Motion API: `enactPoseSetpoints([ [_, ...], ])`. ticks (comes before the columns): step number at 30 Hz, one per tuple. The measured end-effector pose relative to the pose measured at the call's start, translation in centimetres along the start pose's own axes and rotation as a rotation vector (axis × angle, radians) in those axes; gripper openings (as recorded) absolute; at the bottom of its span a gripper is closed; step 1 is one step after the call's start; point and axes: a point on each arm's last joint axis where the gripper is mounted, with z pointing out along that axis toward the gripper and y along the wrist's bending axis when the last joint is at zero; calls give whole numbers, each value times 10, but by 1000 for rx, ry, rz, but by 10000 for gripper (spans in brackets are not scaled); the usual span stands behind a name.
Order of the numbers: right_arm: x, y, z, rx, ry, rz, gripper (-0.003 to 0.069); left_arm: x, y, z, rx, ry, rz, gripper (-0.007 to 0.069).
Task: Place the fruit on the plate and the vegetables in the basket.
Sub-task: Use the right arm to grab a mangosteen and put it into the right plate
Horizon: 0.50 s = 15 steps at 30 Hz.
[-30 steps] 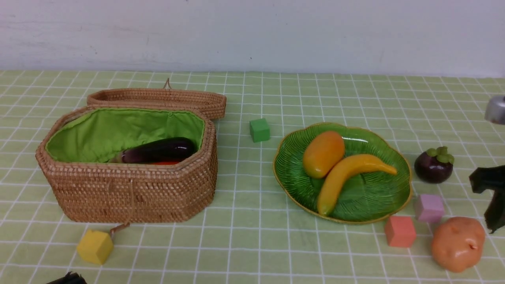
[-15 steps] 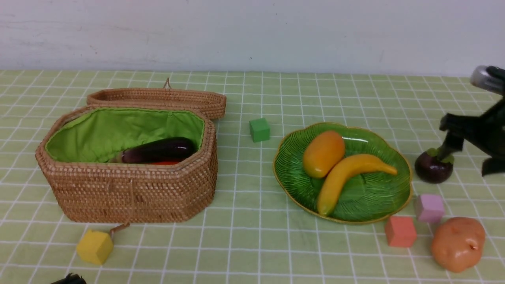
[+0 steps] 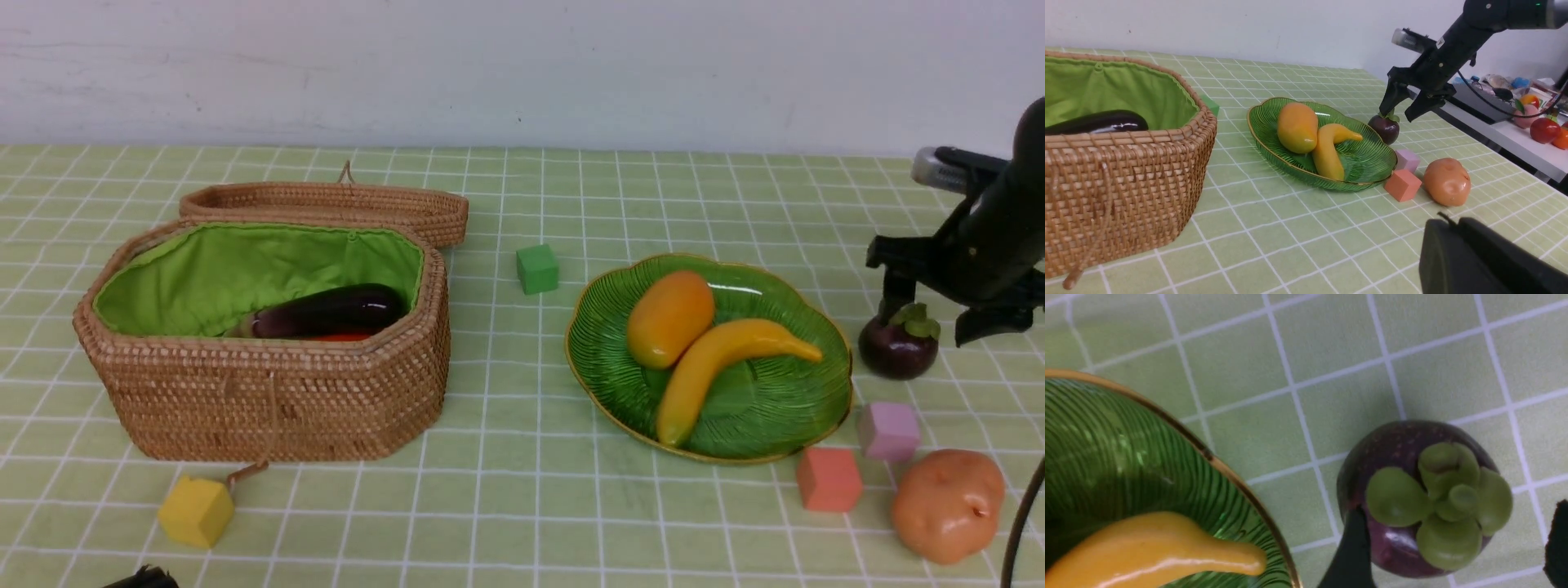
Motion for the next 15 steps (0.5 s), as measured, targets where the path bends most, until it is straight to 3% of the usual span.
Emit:
enactPoseSetpoints([
  [15,0,-1,30,6,21,0,561,0,0,0,-1,0,9,32],
])
